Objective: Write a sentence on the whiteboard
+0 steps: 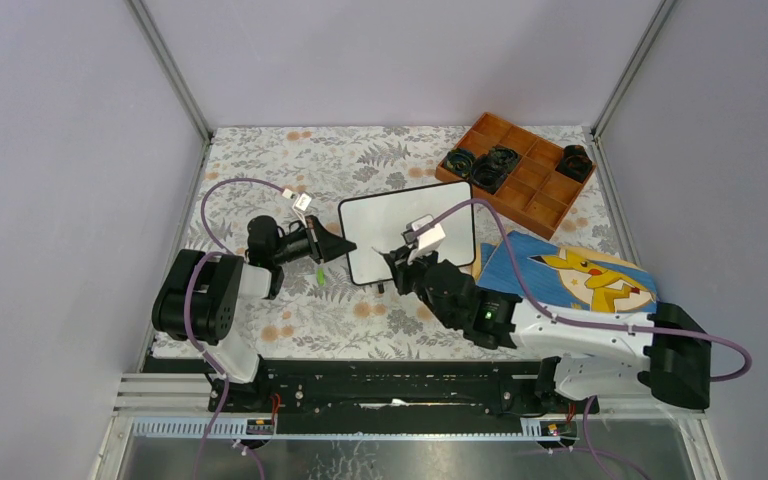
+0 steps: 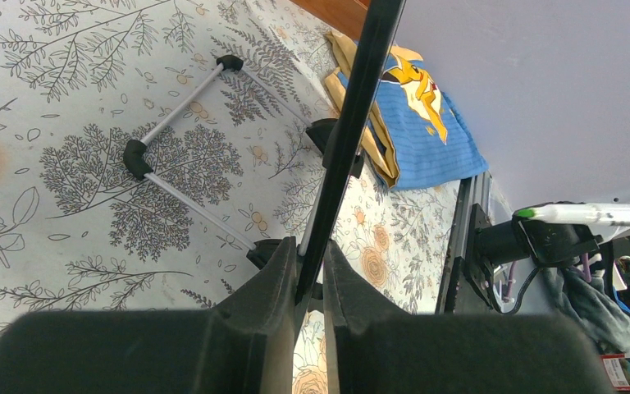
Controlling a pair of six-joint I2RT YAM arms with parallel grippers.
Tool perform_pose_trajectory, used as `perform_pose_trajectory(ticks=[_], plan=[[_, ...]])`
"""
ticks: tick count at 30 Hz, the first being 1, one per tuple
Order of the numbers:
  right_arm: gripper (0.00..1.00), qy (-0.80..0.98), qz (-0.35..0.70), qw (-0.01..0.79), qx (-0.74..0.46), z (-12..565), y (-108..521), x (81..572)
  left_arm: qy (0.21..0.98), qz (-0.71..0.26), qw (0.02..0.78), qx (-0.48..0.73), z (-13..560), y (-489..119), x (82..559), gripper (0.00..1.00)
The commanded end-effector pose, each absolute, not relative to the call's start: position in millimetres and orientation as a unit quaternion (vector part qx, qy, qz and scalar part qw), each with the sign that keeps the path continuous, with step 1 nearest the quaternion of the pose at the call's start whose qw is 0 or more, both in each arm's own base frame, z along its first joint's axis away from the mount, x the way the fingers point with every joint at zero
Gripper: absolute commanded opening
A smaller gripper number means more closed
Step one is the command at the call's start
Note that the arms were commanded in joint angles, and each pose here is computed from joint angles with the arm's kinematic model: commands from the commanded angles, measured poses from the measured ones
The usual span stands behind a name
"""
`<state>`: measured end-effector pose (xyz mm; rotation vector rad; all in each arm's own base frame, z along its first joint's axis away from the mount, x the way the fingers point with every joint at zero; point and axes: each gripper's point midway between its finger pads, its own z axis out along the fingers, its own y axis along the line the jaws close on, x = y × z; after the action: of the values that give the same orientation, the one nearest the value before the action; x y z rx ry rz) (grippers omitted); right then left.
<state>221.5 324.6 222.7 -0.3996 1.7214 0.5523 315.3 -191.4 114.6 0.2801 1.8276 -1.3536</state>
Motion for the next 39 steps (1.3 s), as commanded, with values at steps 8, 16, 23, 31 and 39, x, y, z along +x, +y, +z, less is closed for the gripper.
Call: perform_pose_trajectory(ticks=[8, 16, 23, 31, 39], plan=[[0.00, 0.715, 0.228, 0.653, -0.108, 256.9, 342.8, 257.0, 0.735, -0.527, 0.413, 0.108, 111.6, -191.6, 320.2, 0.00], [0.00, 0.712, 0.203, 0.665, -0.092, 251.8, 343.3, 277.3, 0.734, -0.526, 0.414, 0.111, 111.7, -191.4, 320.3, 0.00], [0.00, 0.710, 0.201, 0.668, -0.096, 248.5, 343.1, 281.4, 0.735, -0.527, 0.413, 0.111, 111.5, -192.0, 319.8, 0.00], [0.00, 0.710, 0.200, 0.667, -0.102, 246.6, 348.5, 283.0, 0.734, -0.526, 0.415, 0.112, 112.5, -192.5, 320.2, 0.00], [0.00, 0.706, 0.201, 0.670, -0.110, 247.7, 348.8, 282.9, 0.734, -0.526, 0.414, 0.111, 112.1, -192.7, 320.2, 0.00]])
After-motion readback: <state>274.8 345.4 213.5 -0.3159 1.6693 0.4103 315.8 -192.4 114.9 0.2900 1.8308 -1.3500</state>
